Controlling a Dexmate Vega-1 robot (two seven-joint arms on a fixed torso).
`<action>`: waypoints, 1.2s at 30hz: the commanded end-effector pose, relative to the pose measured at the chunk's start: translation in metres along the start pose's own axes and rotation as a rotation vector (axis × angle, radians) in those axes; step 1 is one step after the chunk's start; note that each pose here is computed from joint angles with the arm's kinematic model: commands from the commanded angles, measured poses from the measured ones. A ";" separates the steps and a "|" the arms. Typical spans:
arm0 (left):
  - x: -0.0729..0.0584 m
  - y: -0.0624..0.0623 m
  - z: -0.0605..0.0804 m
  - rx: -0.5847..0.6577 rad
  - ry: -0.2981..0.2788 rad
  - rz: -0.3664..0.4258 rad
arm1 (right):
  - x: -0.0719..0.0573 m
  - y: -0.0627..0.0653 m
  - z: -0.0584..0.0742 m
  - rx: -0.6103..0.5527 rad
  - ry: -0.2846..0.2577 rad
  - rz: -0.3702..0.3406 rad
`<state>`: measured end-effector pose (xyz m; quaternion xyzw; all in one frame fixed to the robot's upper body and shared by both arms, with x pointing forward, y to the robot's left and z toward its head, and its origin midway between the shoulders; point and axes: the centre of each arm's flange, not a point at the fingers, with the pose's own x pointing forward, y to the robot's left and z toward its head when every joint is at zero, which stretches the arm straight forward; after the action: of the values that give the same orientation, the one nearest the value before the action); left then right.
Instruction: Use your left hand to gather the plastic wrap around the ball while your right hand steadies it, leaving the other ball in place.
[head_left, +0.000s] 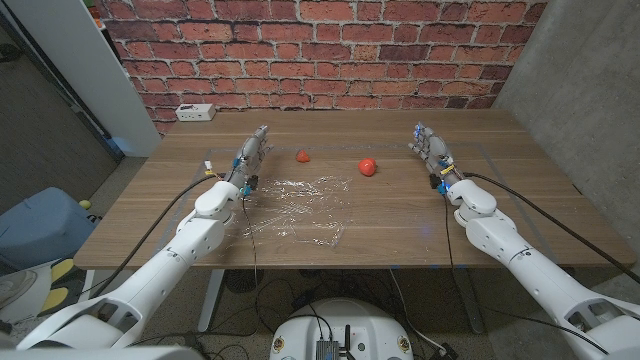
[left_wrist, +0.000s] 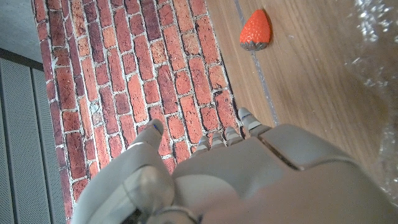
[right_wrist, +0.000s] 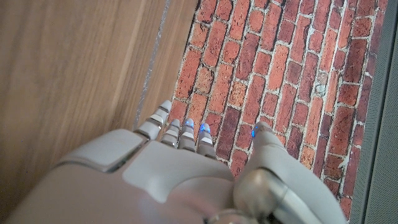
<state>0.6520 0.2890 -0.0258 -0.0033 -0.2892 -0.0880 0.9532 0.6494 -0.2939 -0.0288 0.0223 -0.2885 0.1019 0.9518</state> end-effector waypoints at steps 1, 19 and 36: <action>0.002 -0.002 0.013 0.171 0.046 0.049 | -0.005 -0.004 -0.001 0.010 0.010 -0.009; 0.026 -0.005 0.055 0.535 0.111 0.004 | -0.013 -0.007 -0.005 0.030 0.010 -0.026; 0.052 -0.014 0.087 0.811 0.231 -0.098 | -0.023 -0.009 -0.012 0.046 -0.002 -0.044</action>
<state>0.6466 0.2814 0.0376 0.2978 -0.2199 -0.0089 0.9289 0.6422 -0.3037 -0.0456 0.0425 -0.2818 0.0930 0.9540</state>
